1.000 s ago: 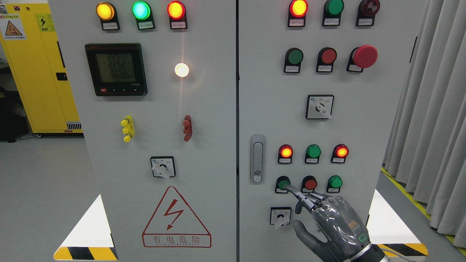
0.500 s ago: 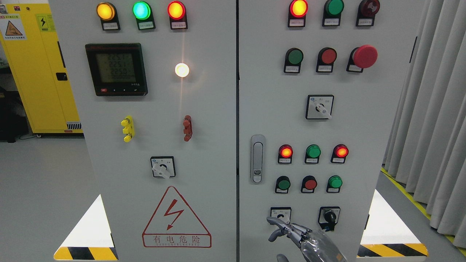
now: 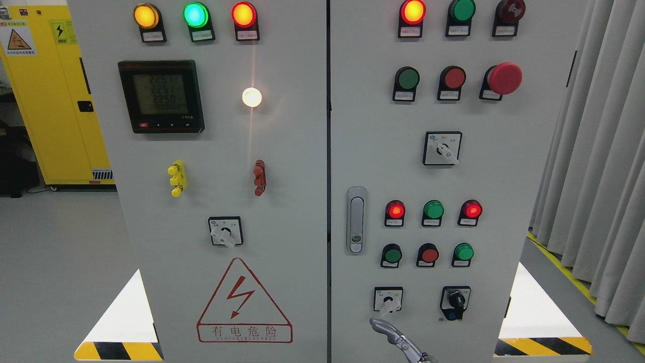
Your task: Press green start button
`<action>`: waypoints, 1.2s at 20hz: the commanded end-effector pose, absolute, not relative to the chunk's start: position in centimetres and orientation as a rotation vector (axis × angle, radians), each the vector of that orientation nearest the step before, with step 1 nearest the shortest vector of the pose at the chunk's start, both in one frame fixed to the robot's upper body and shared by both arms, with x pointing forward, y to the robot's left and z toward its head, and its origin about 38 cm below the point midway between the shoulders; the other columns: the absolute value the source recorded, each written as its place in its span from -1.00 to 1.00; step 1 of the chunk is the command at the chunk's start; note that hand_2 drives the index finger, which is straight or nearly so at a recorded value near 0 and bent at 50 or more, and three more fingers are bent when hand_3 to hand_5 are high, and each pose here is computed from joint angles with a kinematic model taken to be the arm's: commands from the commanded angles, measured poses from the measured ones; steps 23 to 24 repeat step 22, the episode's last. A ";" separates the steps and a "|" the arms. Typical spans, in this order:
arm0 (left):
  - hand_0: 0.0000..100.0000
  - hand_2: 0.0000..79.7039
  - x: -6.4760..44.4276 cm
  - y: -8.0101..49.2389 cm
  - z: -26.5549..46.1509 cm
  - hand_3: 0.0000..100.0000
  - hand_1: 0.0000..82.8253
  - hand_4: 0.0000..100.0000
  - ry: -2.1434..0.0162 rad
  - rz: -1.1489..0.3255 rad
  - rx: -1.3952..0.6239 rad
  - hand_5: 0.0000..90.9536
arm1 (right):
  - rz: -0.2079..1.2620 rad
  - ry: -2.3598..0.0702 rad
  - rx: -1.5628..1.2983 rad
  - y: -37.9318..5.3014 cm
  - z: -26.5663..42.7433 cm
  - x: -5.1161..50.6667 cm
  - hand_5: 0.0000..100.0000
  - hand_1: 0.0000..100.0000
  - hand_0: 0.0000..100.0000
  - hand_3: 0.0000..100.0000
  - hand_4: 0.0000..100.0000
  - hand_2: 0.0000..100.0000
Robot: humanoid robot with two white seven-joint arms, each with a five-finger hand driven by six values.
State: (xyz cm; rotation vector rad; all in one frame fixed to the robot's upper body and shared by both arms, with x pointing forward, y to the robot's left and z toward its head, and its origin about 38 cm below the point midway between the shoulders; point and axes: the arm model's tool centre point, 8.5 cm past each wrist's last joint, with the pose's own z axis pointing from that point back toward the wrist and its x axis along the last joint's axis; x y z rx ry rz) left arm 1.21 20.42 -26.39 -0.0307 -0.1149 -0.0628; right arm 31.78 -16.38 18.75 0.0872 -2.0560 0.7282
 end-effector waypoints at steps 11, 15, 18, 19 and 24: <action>-0.76 -1.00 1.6 20.3 -26.4 -1.00 0.34 -1.00 -0.133 -0.062 -0.033 -1.00 | 0.578 -2.115 0.153 -16.0 20.5 31.7 -1.00 0.24 -0.16 -1.00 -1.00 -1.00; -0.76 -1.00 1.6 20.3 -26.4 -1.00 0.34 -1.00 -0.132 -0.062 -0.033 -1.00 | 0.568 -2.101 0.143 -16.3 20.3 31.8 -1.00 0.25 -0.18 -1.00 -1.00 -1.00; -0.76 -1.00 1.6 20.3 -26.4 -1.00 0.34 -1.00 -0.133 -0.062 -0.033 -1.00 | 0.568 -2.099 0.143 -16.3 20.3 31.8 -1.00 0.25 -0.18 -1.00 -1.00 -1.00; -0.76 -1.00 1.6 20.3 -26.4 -1.00 0.34 -1.00 -0.133 -0.062 -0.033 -1.00 | 0.566 -2.096 0.142 -16.4 20.3 31.9 -1.00 0.25 -0.18 -1.00 -1.00 -1.00; -0.76 -1.00 1.6 20.3 -26.4 -1.00 0.34 -1.00 -0.133 -0.062 -0.033 -1.00 | 0.559 -2.082 0.140 -16.5 19.9 32.0 -1.00 0.26 -0.18 -1.00 -1.00 -1.00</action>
